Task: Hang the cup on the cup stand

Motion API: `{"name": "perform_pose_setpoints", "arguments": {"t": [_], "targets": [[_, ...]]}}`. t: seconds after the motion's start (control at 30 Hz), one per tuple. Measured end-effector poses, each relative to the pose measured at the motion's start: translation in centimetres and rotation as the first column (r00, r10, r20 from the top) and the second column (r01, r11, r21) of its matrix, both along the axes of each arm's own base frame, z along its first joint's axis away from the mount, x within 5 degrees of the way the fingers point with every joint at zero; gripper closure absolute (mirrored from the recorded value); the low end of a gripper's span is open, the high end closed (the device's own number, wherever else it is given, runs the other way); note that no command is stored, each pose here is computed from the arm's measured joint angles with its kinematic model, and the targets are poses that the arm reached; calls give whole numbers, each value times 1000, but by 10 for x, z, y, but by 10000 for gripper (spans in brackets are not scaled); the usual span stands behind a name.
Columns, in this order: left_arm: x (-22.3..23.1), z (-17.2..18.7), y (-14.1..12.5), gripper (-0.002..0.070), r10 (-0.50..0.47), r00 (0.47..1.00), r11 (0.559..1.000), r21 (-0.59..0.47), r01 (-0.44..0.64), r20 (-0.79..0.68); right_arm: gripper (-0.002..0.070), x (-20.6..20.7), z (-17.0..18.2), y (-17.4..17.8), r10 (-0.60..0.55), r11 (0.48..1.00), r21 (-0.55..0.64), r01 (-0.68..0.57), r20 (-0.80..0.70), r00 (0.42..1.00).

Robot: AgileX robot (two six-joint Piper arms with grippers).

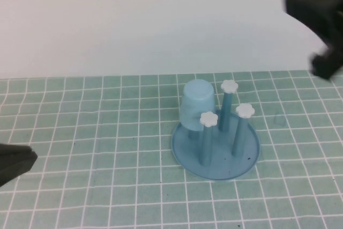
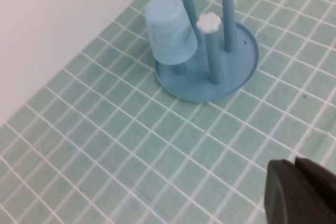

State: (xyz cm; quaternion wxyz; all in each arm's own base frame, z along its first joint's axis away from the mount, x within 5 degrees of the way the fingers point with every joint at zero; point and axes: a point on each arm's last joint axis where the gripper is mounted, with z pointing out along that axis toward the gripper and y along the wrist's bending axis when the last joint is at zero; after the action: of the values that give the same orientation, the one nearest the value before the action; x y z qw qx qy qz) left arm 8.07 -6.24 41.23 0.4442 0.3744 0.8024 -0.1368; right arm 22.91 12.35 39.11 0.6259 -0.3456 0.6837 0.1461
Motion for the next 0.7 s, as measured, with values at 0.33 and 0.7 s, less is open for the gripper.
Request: {"name": "perform_pose_setpoints", "arguments": {"t": [0.33, 0.7], "targets": [[22, -23, -9, 675, 70, 993, 990, -132, -57, 95, 677, -125, -72, -69, -203, 956, 215, 198, 4, 979], [30, -16, -13, 675, 139, 976, 946, -313, -81, 168, 677, -163, -150, -101, -351, 819, 439, 369, -126, 928]]}}
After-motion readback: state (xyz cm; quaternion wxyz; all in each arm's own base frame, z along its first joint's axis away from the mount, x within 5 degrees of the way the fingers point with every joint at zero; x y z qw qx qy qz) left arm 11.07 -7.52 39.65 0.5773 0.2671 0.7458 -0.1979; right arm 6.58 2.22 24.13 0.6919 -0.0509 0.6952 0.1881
